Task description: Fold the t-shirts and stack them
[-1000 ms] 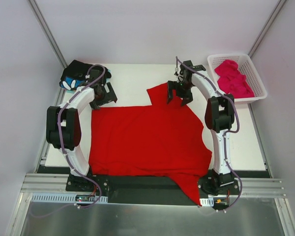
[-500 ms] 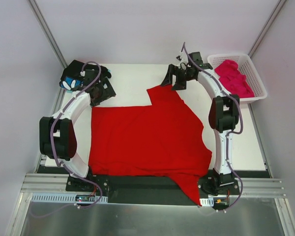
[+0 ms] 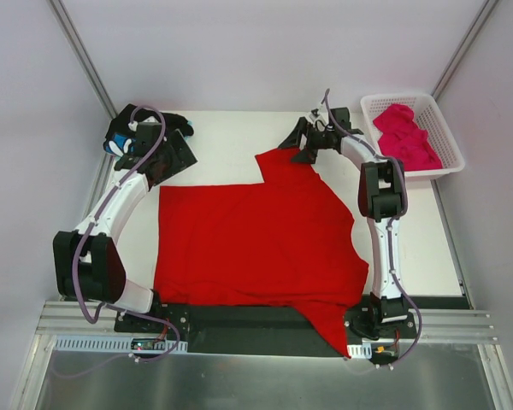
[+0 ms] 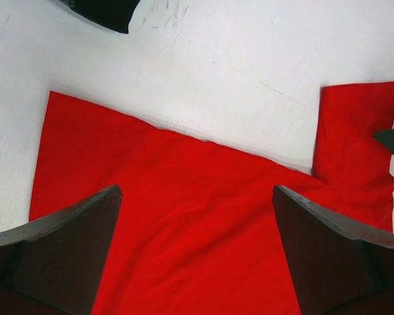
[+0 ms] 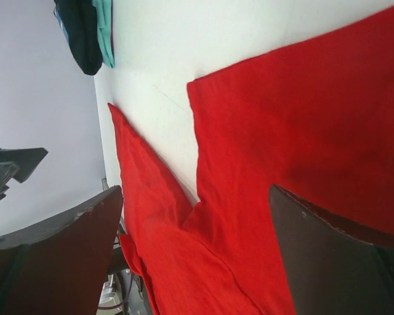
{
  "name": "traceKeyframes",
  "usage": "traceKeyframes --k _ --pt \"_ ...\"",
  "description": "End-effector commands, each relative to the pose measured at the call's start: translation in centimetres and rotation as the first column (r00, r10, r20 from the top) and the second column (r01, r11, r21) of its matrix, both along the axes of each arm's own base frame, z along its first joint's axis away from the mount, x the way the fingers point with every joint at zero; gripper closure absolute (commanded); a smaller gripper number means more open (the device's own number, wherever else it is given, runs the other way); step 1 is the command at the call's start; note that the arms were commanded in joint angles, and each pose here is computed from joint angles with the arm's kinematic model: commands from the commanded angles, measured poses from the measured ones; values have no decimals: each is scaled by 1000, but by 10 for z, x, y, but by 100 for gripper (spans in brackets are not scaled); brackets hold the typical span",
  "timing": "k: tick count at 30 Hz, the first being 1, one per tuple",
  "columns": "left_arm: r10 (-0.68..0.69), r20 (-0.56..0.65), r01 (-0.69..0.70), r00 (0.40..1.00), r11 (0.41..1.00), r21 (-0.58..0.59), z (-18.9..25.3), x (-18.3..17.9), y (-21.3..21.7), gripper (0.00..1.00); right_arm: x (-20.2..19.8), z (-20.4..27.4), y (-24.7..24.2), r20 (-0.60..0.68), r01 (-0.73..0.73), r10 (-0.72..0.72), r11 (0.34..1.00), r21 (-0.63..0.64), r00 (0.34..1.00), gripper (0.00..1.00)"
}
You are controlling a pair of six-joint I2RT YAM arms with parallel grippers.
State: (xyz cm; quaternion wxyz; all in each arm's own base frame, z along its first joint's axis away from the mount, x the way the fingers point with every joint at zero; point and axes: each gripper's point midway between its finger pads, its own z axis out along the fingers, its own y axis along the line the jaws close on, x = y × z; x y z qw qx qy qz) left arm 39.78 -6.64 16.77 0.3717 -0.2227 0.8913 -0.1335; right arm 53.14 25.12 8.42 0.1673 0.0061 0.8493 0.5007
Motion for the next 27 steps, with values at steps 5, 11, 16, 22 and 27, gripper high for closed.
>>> traceKeyframes --k 5,11,16,22,27 --pt "-4 36 4 999 1000 -5 17 -10 0 1 13 3 -5 47 19 -19 1000 -16 999 4" --pt "-3 35 3 999 1000 -1 17 -15 1 1 27 -2 -21 50 57 -54 997 -61 997 4" --pt "2 35 -2 999 1000 4 17 -20 3 1 33 -11 -33 43 105 -100 987 -120 994 4" --pt "1 28 -1 1000 1000 6 18 -21 3 1 36 -30 -46 0 143 -145 975 -171 989 4" --pt "1 34 -1 999 1000 5 22 -21 3 1 38 -40 -58 7 167 -170 962 -215 985 4"
